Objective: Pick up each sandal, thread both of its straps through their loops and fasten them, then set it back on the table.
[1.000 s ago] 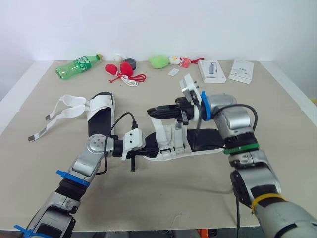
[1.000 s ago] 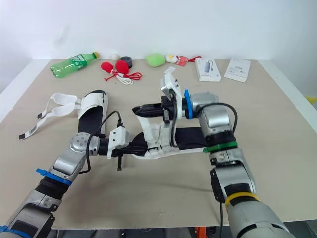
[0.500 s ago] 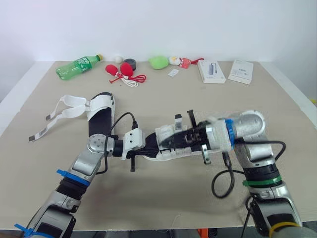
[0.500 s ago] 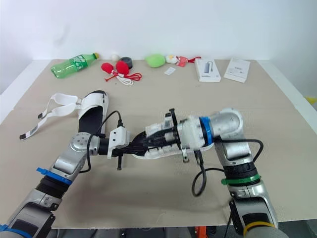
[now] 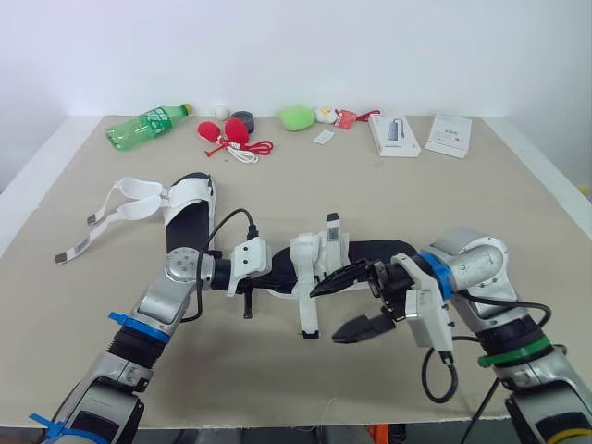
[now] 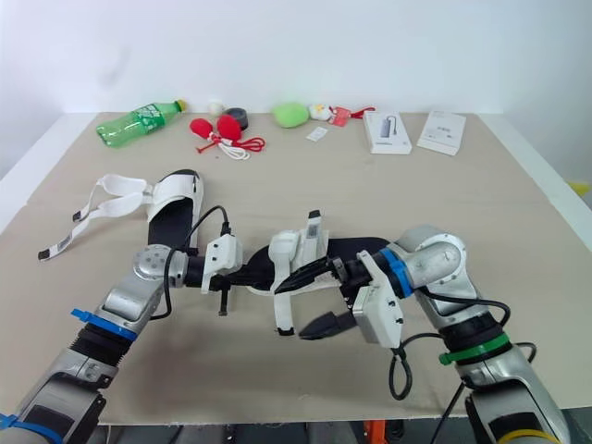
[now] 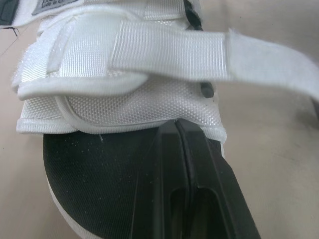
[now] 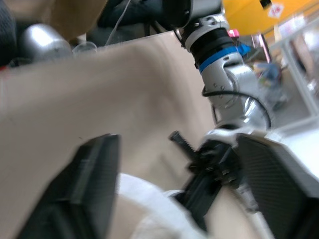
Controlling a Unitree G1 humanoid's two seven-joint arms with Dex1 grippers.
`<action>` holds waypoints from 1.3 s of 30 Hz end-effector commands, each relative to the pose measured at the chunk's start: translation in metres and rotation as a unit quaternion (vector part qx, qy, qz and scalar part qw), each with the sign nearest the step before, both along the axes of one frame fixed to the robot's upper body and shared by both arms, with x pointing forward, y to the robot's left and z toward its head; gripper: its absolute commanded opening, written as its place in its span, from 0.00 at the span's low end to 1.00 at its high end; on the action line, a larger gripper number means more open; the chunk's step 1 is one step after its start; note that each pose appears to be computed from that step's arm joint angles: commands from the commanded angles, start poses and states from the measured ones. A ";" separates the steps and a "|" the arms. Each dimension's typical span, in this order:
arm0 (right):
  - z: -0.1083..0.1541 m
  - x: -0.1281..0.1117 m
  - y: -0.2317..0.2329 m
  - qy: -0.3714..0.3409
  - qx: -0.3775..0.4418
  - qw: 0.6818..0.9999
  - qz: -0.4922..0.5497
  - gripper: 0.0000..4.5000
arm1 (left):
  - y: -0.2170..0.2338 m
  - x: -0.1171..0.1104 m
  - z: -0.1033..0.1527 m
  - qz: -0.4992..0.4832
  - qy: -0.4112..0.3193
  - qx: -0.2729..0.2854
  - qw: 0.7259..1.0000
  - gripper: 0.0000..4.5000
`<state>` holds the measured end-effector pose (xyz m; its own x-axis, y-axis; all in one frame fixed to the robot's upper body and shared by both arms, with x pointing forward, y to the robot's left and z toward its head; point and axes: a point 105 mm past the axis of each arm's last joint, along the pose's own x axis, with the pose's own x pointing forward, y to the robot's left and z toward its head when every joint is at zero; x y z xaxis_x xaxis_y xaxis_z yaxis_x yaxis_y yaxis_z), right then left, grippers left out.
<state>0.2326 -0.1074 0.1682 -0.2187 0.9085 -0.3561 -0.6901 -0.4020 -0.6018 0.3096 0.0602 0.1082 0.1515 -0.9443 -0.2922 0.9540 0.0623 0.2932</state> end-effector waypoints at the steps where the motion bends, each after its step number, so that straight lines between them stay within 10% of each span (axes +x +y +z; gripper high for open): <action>1: 0.005 0.004 -0.012 0.273 -0.032 0.951 -0.140 0.99 | 0.003 -0.005 -0.015 -0.004 0.022 0.025 0.999 0.00; 8: -0.027 -0.008 -0.010 0.502 -0.117 0.817 -0.258 0.99 | 0.002 -0.006 -0.014 -0.004 0.024 0.022 0.999 0.00; 20: -0.046 0.008 0.031 0.541 -0.094 0.772 -0.320 0.99 | 0.003 -0.010 -0.014 0.001 0.028 0.020 0.999 0.00; 30: -0.055 0.006 0.033 0.573 -0.095 0.742 -0.336 0.05 | 0.000 -0.011 -0.014 0.002 0.027 0.018 0.999 0.00; 39: 0.010 0.010 0.030 0.615 -0.076 0.742 -0.254 0.00 | -0.001 -0.008 -0.014 0.003 0.022 0.018 1.000 0.00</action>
<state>0.2429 -0.0772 0.1537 -0.0835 0.9348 -0.3452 -0.7482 0.1700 0.6414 0.3064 0.0620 0.1070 0.1734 -0.9400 -0.2937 0.9542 0.0866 0.2864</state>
